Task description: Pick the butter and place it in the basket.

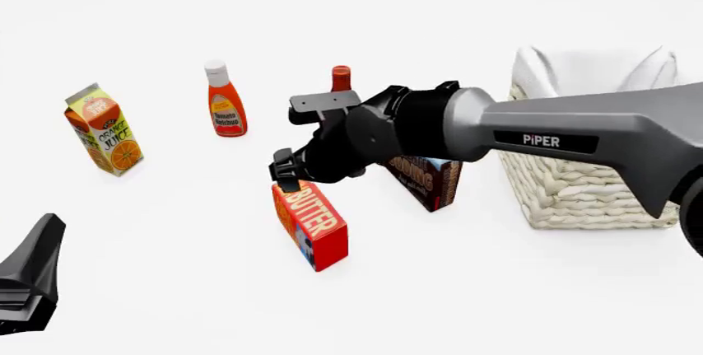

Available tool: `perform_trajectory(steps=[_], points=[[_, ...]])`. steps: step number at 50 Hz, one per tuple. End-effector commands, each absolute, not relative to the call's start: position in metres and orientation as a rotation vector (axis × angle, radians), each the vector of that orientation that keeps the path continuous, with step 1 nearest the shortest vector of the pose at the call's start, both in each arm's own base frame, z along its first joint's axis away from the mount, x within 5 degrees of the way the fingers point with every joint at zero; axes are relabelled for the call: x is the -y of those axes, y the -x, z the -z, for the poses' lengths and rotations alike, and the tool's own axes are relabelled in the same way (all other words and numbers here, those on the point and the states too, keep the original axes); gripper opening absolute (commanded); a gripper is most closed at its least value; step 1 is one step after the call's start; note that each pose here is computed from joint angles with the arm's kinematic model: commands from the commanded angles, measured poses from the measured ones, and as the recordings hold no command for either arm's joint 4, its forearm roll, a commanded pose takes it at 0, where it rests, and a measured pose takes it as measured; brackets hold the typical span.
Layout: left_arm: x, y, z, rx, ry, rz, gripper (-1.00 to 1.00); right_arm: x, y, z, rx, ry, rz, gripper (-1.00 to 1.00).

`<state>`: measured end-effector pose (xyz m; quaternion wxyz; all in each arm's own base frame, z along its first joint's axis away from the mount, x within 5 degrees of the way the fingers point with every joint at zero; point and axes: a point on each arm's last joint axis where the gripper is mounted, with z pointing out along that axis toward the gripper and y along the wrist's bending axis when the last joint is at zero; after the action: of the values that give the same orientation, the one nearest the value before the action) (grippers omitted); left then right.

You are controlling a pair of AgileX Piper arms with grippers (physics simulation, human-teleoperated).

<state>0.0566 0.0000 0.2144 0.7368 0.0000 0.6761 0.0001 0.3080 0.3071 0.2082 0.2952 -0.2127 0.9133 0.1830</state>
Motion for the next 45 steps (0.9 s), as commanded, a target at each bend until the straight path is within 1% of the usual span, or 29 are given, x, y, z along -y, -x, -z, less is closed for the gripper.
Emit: perform_trajectory(steps=[1,45], points=[[0.000,-0.057,-0.214,-1.485,0.000,0.000,1.00,-0.310,-0.306,-0.204,-2.436,0.569,-0.491,1.00],[0.000,-0.057,-0.214,-1.485,0.000,0.000,1.00,-0.314,-0.297,-0.172,-2.482,0.560,-0.491,1.00]])
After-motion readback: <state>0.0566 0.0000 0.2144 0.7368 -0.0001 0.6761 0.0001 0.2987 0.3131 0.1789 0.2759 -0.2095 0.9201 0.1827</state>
